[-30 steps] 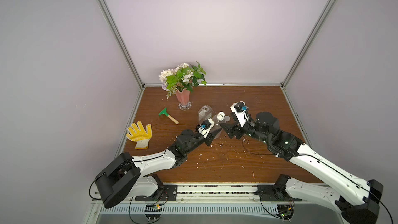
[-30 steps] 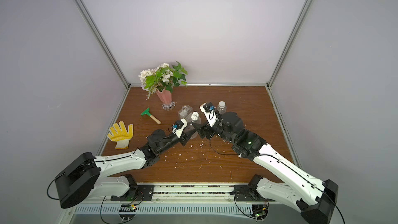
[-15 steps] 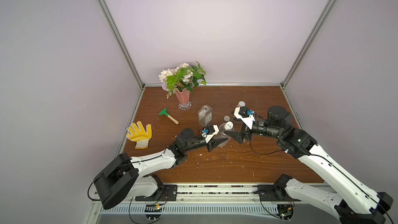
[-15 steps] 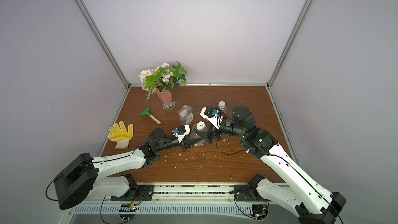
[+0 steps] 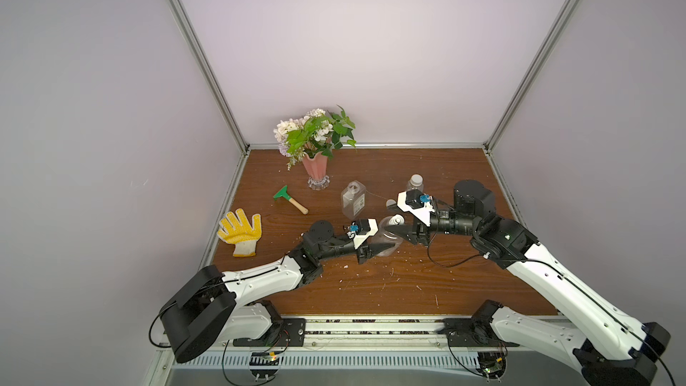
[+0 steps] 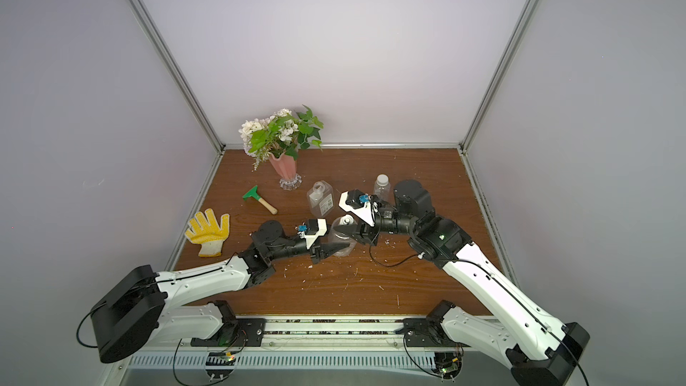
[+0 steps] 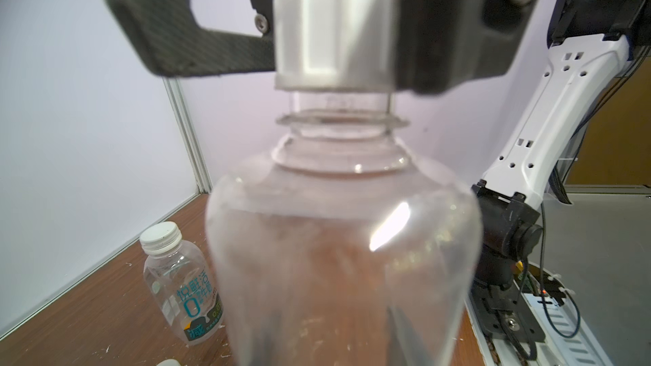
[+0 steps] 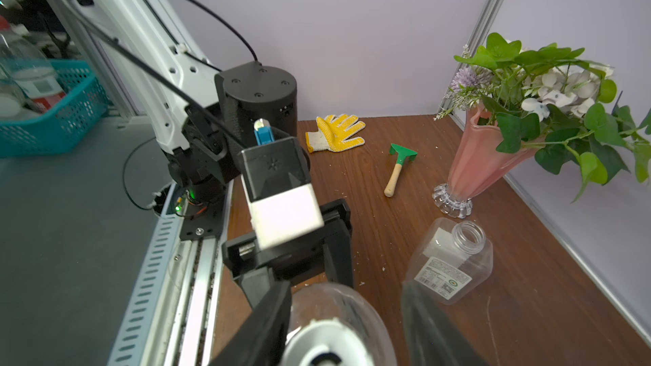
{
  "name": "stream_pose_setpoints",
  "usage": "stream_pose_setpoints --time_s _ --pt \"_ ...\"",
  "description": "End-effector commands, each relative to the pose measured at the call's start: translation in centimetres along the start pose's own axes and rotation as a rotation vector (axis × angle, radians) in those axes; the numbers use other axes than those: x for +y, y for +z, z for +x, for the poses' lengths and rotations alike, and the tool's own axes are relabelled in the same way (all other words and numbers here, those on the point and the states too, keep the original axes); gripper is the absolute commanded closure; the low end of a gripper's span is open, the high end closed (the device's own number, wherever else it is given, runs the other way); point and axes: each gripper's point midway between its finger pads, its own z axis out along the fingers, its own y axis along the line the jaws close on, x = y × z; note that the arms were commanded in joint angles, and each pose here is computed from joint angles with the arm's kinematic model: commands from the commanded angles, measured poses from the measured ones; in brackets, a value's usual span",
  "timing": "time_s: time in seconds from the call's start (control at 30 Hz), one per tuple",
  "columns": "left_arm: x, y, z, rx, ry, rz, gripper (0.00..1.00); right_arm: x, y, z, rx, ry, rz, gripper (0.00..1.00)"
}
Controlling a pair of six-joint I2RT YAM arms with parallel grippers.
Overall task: Screw on the bottle caps
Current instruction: Screw the bottle cap onto the plastic bottle.
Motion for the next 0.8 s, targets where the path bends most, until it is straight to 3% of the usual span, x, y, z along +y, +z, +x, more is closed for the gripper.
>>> stream_pose_setpoints --time_s 0.0,0.33,0.43,0.6,0.77 --pt "0.1 0.1 -2.1 -0.052 0.031 0.007 0.63 -0.2 0.1 0.2 0.001 -0.009 0.001 0.51" --pt "1.8 -0.2 -2.7 -0.065 0.036 -0.095 0.63 -1.0 1.0 1.7 0.031 0.068 0.032 0.83" --pt "3.0 -0.3 -2.9 -0.067 0.038 -0.165 0.64 -2.5 1.3 2.0 0.030 0.132 0.112 0.99" --pt "5.0 -0.9 -2.7 -0.058 0.032 -0.287 0.64 -5.9 1.4 3.1 0.043 0.306 0.300 1.00" --pt "5.7 -1.0 -2.3 -0.047 0.018 -0.325 0.59 -7.5 1.2 4.2 0.045 0.384 0.406 1.00"
